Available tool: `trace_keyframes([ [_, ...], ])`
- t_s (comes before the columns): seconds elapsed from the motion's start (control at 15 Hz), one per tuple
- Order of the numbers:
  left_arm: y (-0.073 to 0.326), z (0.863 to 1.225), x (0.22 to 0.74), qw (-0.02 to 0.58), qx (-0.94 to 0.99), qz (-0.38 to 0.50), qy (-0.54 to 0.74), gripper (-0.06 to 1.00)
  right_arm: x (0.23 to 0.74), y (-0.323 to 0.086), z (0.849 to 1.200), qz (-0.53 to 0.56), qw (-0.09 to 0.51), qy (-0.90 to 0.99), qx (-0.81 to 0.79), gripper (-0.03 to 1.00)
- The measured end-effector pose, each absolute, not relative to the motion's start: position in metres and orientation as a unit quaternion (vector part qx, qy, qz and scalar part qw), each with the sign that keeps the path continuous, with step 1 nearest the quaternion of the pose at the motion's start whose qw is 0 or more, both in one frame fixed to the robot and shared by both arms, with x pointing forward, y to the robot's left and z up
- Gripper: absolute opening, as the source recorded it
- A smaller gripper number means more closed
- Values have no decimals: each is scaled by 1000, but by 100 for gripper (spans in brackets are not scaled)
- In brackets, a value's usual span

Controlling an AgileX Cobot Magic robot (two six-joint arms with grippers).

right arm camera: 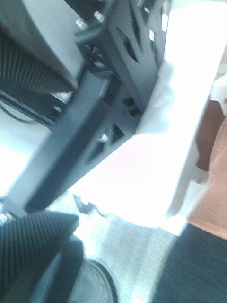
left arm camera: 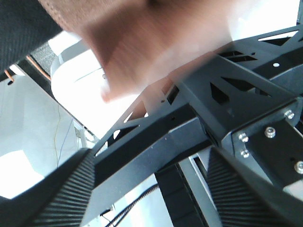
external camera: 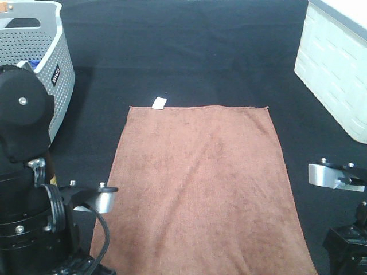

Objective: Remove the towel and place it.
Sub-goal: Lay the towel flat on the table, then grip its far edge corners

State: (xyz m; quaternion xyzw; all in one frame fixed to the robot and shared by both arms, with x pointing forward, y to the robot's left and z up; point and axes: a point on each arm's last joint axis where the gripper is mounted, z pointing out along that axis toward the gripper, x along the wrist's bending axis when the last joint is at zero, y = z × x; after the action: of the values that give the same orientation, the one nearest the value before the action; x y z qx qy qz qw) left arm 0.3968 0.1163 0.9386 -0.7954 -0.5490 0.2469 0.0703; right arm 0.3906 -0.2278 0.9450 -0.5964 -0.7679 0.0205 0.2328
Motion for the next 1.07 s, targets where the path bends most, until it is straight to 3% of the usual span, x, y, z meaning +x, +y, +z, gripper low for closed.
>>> trace_keyframes([
  [0.2,117,940,396,81,-796,252,-544,68,390,-227,946,21,241,-765,-597,70],
  [0.47,108,965,427,38,-833,182,-520,68,425,-240,963,-33,176,-755,-631,70],
  [0.67,120,992,482,-13,-836,107,-538,68,468,-283,996,-107,107,-702,-696,70],
  [1.07,126,1022,587,-132,-808,-41,-573,68,506,-293,1020,-170,17,-689,-704,70],
])
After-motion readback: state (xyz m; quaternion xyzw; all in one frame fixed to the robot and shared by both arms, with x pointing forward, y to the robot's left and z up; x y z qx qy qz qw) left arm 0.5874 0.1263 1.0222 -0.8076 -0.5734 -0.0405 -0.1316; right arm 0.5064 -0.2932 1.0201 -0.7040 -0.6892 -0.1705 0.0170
